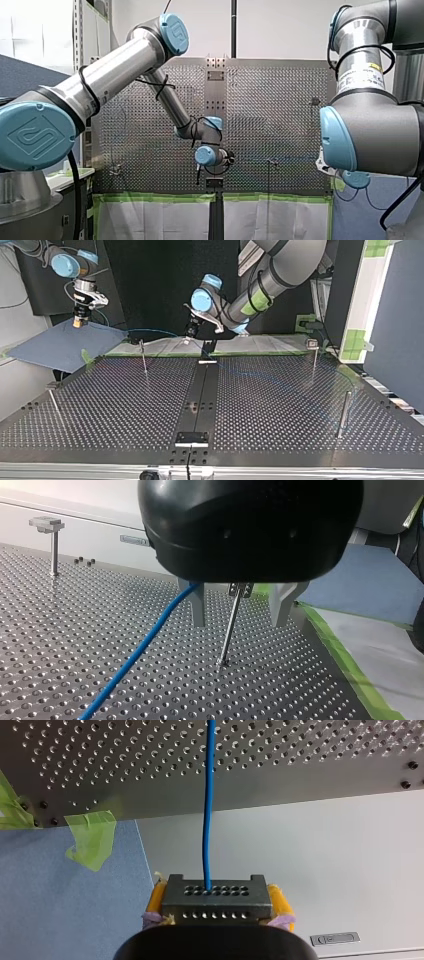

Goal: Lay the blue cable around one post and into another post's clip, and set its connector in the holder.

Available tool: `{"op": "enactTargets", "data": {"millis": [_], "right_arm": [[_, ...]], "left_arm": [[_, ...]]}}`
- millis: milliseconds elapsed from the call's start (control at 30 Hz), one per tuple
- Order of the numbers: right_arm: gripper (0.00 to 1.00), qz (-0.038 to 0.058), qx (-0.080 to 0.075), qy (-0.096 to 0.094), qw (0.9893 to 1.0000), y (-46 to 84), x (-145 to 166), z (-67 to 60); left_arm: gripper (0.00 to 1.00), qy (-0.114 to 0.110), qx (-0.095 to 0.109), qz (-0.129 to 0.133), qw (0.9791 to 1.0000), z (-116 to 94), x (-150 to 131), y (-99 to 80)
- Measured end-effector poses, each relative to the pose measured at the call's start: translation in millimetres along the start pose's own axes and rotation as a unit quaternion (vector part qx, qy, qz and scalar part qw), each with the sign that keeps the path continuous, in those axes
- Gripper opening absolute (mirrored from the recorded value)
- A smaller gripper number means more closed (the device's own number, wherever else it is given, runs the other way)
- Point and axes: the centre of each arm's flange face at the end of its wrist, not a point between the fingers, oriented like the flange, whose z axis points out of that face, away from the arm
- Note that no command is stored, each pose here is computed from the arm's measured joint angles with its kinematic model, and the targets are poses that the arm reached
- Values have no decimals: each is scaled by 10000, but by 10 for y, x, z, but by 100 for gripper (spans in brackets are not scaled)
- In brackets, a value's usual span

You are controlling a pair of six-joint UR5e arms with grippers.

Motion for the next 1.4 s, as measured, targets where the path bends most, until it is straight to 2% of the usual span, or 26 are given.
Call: {"op": "enactTargets", "data": {"millis": [33, 67, 100, 133, 167, 633, 700, 733, 800, 833, 867, 933, 967, 1400], "right_arm": [[0, 0, 0, -1, 10000, 0, -1, 0], [0, 0, 1, 0, 10000, -2, 0, 0], [0, 0, 1, -1, 10000, -1, -1, 0], [0, 0, 0, -2, 10000, -1, 0, -1], [0, 0, 0, -2, 10000, -1, 0, -1], [0, 9, -23, 6, 10000, 19, 6, 3], [0, 11, -30, 8, 10000, 27, 8, 4], [0, 12, -35, 10, 10000, 32, 8, 5], [0, 16, -43, 12, 10000, 42, 7, 5], [0, 18, -47, 14, 10000, 46, 8, 6], [0, 21, -52, 16, 10000, 52, 8, 6], [0, 25, -62, 21, 10000, 63, 10, 8], [0, 25, -66, 21, 10000, 68, 10, 8], [0, 32, -101, 36, 9999, 108, 16, 13]], "left_arm": [[44, -1, -6, 2, 10000, -1, 0, -1], [27, -4, -10, 3, 10000, -2, -1, -4], [27, -5, -10, 4, 10000, -3, -1, -7], [16, -6, -8, 4, 10000, -4, -1, -10], [0, -6, -5, 4, 10000, -5, 0, -12], [0, 32, 312, -8, 9995, 10, 2, -27], [19, 37, 340, -9, 9994, 13, 2, -25], [19, 40, 357, -9, 9994, 14, 2, -24], [44, 65, 388, -6, 9992, 11, 6, -24], [44, 85, 393, -2, 9992, 8, 10, -22], [51, 115, 387, 5, 9992, 4, 15, -16], [51, 149, 357, 12, 9992, -3, 22, -8], [55, 160, 338, 14, 9993, -6, 25, -3], [55, 98, 291, 47, 9995, -52, -150, -70]]}}
